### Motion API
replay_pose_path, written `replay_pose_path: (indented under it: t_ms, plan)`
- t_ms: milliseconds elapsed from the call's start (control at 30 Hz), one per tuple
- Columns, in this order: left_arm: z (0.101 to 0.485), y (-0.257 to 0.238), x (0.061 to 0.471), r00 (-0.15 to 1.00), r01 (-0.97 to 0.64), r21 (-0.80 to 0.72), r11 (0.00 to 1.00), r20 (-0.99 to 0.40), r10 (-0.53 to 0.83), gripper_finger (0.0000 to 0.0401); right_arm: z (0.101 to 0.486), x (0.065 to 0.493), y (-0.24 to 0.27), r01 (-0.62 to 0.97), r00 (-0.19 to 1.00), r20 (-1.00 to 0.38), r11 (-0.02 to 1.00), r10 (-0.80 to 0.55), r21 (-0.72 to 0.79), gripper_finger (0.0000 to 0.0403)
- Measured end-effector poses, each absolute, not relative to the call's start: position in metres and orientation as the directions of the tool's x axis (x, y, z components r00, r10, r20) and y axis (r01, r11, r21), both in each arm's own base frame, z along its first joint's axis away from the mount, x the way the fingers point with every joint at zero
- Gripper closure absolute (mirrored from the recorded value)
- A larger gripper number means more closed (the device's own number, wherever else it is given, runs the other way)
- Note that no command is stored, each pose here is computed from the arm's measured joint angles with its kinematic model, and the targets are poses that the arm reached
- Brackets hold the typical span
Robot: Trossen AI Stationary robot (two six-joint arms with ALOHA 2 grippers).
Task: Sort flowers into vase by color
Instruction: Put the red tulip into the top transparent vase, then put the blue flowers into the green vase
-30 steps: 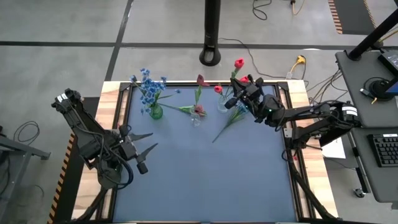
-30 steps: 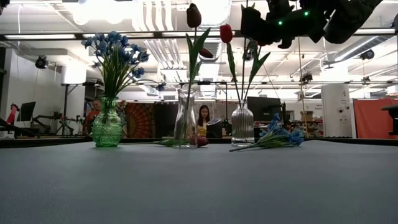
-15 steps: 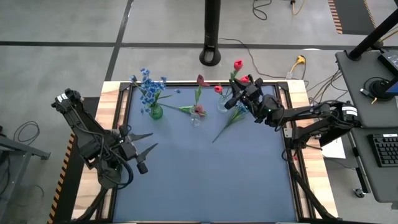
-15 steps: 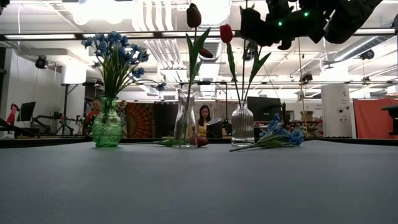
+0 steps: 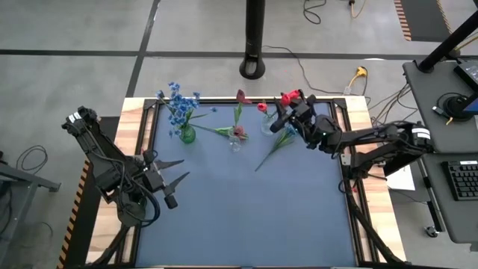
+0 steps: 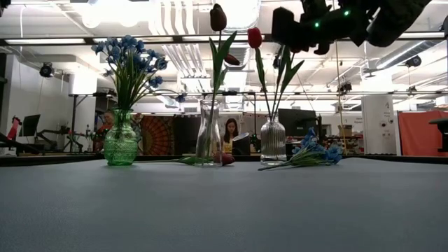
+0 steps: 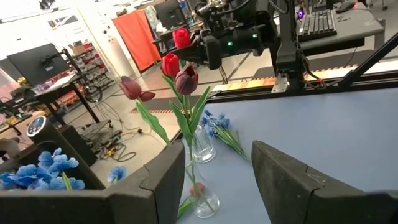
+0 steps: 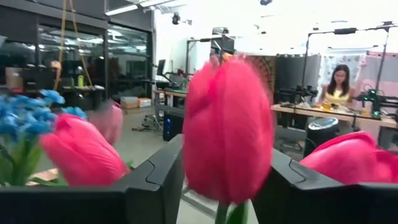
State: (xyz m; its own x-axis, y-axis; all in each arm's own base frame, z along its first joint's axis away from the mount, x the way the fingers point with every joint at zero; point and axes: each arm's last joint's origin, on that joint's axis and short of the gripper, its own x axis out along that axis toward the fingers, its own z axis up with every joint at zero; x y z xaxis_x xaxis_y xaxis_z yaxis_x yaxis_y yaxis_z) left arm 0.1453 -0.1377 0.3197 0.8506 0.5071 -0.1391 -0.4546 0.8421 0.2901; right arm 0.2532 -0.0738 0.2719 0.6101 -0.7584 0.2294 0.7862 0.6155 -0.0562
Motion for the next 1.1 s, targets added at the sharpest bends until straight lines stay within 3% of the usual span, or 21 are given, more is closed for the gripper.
replay_pose_path:
  t_ms: [467,600,733,933,1100]
  plan:
    - [0.315,-0.142,0.149,0.849,-0.465,0.255,0.848,-0.142,0.509,0.0232,0.290,0.270,-0.062,0.788,0.607,0.024,0.598,-0.794,-0.147,0.0160]
    - [0.316,-0.144,0.152,0.849,-0.478,0.207,0.854,-0.141,0.509,0.0232,0.303,0.274,-0.050,0.810,0.559,0.002,0.546,-0.829,-0.212,0.0135]
    - [0.311,-0.149,0.162,0.841,-0.492,0.199,0.848,-0.145,0.522,0.0232,0.314,0.277,-0.037,0.821,0.505,-0.039,0.494,-0.862,-0.287,0.0114]
    - [0.295,-0.159,0.192,0.817,-0.532,0.165,0.831,-0.160,0.555,0.0232,0.336,0.279,-0.020,0.783,0.522,-0.119,0.529,-0.845,-0.326,0.0093]
    - [0.263,-0.167,0.225,0.780,-0.515,0.331,0.791,-0.202,0.592,0.0232,0.363,0.277,-0.011,0.765,0.545,-0.133,0.555,-0.828,-0.326,0.0085]
